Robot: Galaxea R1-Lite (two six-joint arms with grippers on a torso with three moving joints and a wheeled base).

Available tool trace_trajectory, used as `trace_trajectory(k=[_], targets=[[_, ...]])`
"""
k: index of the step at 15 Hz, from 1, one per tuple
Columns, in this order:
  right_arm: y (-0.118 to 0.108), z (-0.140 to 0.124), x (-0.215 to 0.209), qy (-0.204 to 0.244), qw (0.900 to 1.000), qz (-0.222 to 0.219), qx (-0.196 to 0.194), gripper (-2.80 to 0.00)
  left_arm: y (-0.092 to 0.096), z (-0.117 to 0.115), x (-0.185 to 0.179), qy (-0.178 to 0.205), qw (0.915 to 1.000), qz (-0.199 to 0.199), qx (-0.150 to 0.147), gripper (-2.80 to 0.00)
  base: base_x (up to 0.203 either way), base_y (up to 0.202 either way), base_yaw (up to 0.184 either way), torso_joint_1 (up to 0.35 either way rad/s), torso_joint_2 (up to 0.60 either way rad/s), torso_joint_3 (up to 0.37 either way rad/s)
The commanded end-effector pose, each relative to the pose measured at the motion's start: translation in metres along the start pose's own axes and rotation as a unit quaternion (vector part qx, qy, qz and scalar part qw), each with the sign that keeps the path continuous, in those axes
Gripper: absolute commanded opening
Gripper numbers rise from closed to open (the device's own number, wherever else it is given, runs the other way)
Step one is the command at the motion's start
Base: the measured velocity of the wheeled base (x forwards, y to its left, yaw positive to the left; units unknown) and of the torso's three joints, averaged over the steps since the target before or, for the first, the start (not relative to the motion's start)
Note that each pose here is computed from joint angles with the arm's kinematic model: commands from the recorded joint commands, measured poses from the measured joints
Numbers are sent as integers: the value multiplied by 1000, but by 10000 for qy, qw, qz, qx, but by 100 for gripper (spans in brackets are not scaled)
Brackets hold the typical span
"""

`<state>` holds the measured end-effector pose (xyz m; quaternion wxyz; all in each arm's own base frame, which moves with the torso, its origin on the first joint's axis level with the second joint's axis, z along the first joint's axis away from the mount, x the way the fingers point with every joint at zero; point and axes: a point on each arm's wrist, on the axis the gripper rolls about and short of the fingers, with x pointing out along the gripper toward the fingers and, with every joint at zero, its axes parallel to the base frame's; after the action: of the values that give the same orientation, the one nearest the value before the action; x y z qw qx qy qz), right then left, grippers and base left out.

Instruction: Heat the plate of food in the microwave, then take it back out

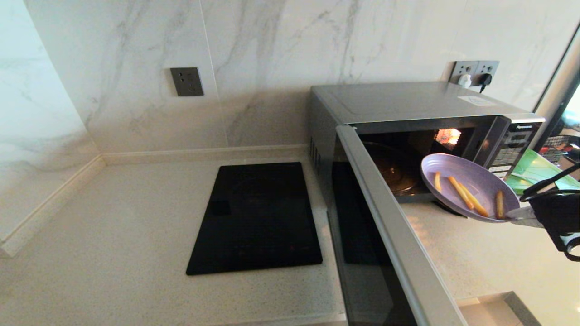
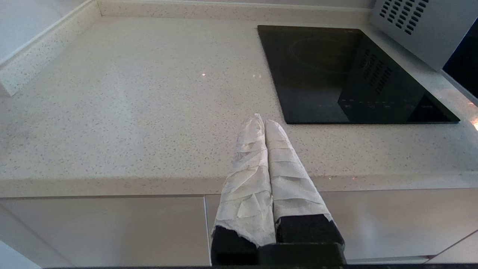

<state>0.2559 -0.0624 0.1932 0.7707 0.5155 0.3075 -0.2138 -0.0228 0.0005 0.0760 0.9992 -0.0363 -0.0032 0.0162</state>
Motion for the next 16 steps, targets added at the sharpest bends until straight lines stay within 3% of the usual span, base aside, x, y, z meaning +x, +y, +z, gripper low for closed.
trace_trajectory(k=[1, 6, 9, 16], targets=[[-10, 6, 6, -121, 9995, -270, -59, -280, 0, 0, 0, -3, 10000, 6, -5, -280, 0, 0, 0, 0, 0, 0], [-33, 29, 5, -482, 9969, -600, -157, -280, 0, 0, 0, 3, 10000, 6, -5, -280, 0, 0, 0, 0, 0, 0], [-50, 53, 8, -926, 9938, -613, -51, -280, 0, 0, 0, 3, 10000, 6, -5, -280, 0, 0, 0, 0, 0, 0], [-120, 113, 36, -1377, 9815, -1313, 202, -280, 0, 0, 0, 3, 10000, 6, -5, -280, 0, 0, 0, 0, 0, 0]])
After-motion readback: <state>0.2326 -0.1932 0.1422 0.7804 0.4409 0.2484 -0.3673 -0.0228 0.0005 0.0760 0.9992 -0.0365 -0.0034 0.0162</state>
